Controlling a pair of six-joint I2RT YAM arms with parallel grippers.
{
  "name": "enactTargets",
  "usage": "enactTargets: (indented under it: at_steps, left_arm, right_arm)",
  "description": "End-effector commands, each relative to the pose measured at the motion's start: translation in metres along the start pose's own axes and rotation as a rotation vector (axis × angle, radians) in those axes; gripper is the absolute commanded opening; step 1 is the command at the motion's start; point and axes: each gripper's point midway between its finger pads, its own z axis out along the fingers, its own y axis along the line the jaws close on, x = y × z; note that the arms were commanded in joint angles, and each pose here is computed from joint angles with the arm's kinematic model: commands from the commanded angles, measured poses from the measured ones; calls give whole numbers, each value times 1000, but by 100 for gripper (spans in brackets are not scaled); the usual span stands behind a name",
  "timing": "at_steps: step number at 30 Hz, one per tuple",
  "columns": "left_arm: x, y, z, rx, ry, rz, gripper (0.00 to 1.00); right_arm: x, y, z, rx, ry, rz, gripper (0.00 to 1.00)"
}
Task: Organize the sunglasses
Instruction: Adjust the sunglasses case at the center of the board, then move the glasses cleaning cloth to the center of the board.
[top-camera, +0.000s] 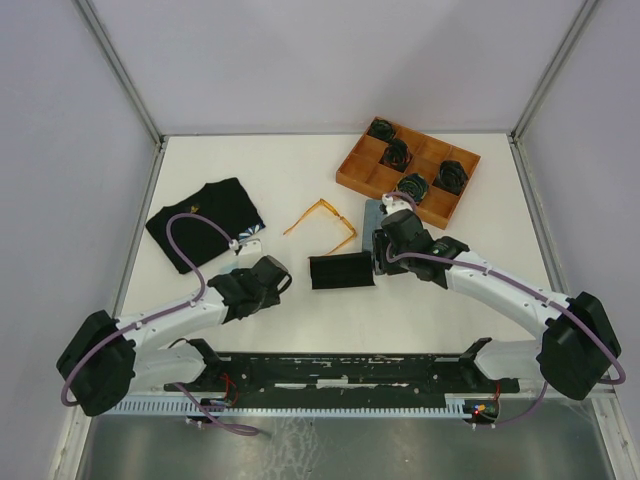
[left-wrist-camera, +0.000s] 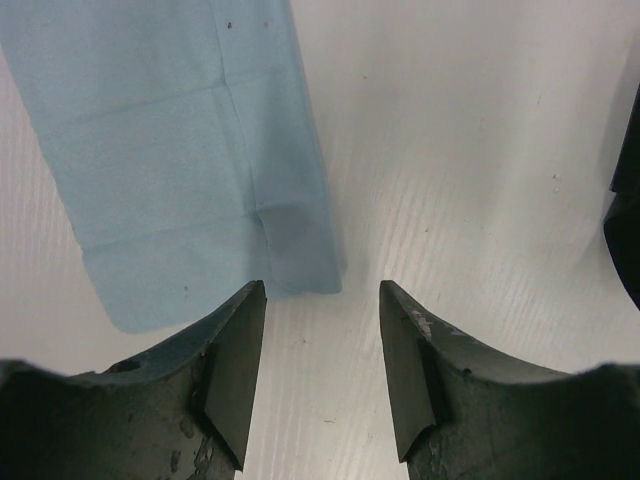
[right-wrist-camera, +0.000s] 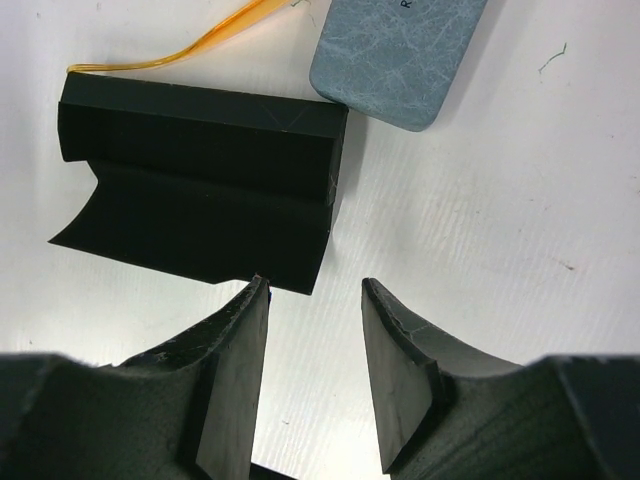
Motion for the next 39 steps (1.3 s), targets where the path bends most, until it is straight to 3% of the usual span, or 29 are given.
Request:
enactTargets:
  at_steps: [1, 10, 24, 32, 39]
  left_arm:
    - [-24, -6, -2, 0, -87, -48, 58]
    - [-22, -8, 15, -59, -66, -17, 65]
    - [25, -27, 11, 71, 98, -8, 64]
    - [56, -70, -13, 177, 135, 29, 64]
    - [79, -132, -36, 293, 158, 87, 65]
  right_arm:
    - [-10, 6, -3, -35, -41, 3, 50]
    - [-8, 6, -5, -43, -37, -3, 51]
    - [-8, 8, -10, -62, -40, 4, 51]
    - [-6, 9, -14, -73, -40, 18, 51]
    - [-2, 3, -23, -59, -45, 34, 51]
